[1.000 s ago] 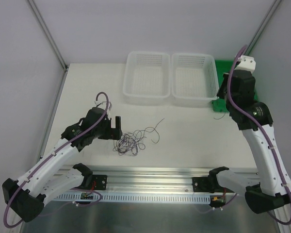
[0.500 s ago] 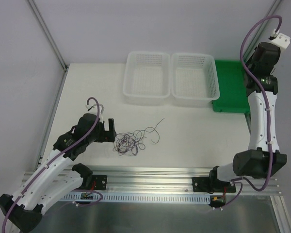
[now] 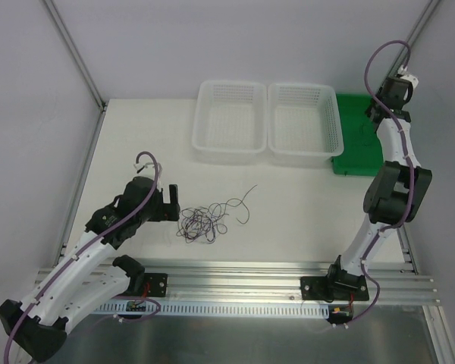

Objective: Untangle the cables
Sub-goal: Place the cable in the bin, then untie the cable.

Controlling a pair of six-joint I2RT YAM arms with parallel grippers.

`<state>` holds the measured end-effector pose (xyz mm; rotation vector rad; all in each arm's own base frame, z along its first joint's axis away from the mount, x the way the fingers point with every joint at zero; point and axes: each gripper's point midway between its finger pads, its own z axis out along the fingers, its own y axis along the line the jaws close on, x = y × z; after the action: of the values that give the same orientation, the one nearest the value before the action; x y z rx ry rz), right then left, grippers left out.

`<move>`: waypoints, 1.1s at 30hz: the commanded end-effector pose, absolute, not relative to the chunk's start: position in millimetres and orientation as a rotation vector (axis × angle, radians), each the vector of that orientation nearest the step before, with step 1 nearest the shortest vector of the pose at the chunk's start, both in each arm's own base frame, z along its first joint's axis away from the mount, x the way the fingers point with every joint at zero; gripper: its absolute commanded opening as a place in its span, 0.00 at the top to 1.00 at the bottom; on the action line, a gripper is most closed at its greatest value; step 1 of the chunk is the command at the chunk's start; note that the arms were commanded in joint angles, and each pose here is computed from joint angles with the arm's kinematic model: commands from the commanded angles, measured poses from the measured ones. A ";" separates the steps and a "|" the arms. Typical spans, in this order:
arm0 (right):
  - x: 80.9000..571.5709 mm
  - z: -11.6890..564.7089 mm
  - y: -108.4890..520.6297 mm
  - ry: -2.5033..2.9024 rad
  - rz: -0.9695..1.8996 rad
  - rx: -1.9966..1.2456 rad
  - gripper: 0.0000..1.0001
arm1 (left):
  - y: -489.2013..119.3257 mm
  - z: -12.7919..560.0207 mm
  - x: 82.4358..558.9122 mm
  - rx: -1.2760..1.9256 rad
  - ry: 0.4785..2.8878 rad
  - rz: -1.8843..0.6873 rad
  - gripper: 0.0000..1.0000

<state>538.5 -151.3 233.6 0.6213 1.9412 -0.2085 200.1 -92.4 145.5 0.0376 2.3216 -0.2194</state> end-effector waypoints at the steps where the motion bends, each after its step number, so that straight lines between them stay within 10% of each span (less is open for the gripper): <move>1: 561.4 225.0 -158.4 1.884 -0.031 0.674 0.90 | -87.6 145.4 204.5 0.020 2.318 -0.186 0.01; 8: 549.4 204.3 -140.1 1.952 0.065 0.694 0.22 | -89.2 144.7 204.4 0.033 2.326 -0.197 0.01; 11: 528.4 252.1 -125.7 1.899 0.076 0.656 0.11 | -91.0 147.5 204.0 0.042 2.318 -0.213 0.01; 21: 425.3 302.0 -6.6 1.977 0.262 0.473 0.03 | -104.2 153.3 199.4 0.074 2.305 -0.317 0.01; 33: 273.9 175.4 231.5 2.273 0.786 -0.205 0.12 | -111.9 143.0 197.2 0.079 2.355 -0.353 0.01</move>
<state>301.3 185.3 174.3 -0.0571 2.2963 0.6287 194.6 -107.3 143.9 0.0780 2.3513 -0.3266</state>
